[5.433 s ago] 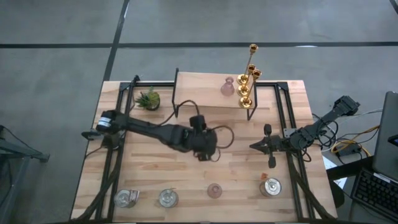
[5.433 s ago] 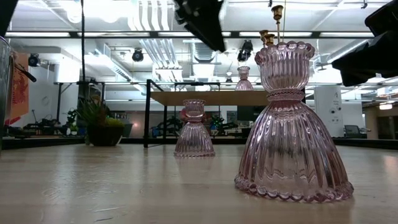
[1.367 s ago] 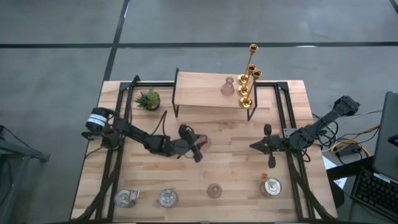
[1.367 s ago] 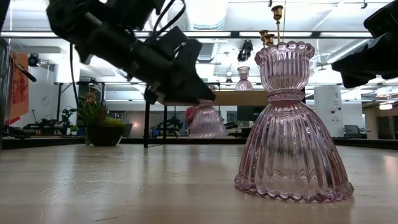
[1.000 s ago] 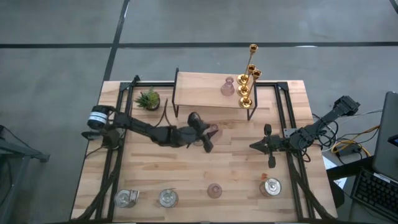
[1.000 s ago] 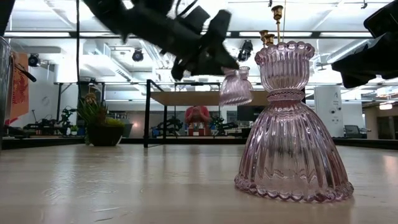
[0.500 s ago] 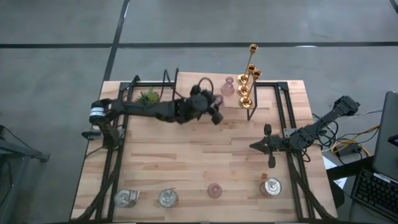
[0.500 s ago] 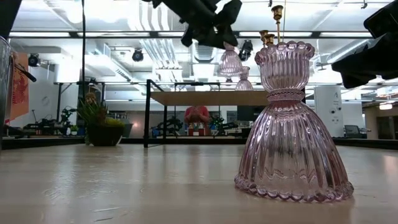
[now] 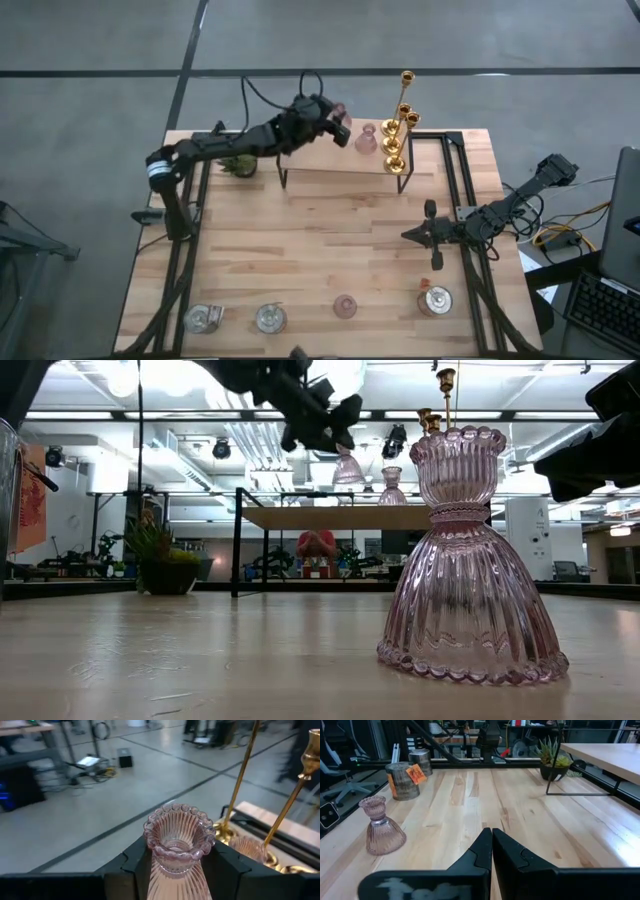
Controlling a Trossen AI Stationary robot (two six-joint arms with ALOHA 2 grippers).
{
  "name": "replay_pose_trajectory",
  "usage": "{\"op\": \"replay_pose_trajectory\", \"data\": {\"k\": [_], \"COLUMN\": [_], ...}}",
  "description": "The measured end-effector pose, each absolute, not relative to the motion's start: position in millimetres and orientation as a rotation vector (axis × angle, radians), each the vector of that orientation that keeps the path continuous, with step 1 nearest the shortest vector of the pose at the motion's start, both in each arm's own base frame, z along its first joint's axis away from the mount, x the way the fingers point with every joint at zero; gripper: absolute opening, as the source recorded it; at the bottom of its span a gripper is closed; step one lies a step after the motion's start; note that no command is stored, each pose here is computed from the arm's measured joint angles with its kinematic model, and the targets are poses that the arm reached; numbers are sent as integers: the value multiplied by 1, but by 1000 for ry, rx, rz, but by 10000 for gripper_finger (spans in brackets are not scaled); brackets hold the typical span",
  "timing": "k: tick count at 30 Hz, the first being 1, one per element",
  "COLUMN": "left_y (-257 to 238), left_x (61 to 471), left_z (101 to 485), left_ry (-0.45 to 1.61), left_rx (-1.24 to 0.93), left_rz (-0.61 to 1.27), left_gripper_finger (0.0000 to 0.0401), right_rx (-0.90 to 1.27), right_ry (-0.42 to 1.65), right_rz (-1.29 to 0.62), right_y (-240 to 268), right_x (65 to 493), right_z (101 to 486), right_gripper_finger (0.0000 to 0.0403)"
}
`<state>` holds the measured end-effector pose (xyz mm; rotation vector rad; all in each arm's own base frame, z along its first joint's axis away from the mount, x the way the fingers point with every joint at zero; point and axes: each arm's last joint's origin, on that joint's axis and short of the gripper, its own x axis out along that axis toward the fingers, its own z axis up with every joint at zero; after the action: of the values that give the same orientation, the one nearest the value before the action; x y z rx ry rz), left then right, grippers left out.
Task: Pick & Place candle stick holders
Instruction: Align the top red candle holder on the shelf with the red candle holder
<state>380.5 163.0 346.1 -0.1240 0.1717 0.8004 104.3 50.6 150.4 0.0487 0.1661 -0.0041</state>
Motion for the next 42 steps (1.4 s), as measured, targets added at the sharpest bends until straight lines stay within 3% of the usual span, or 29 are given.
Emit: {"op": "replay_pose_trajectory", "data": {"k": [11, 35, 42], "left_y": [209, 218, 218], "left_x": [389, 412, 412], "left_z": [310, 282, 283], "left_ry": [209, 168, 161], "left_rx": [-137, -132, -133], "left_rz": [805, 640, 639], "left_gripper_finger": [149, 150, 178], "right_rx": [38, 15, 14], "right_ry": [165, 169, 170], "right_rz": [-10, -27, -27], "right_y": [50, 50, 50], "right_x": [104, 104, 104], "right_z": [151, 150, 150], "right_gripper_finger": [8, 8, 8]}}
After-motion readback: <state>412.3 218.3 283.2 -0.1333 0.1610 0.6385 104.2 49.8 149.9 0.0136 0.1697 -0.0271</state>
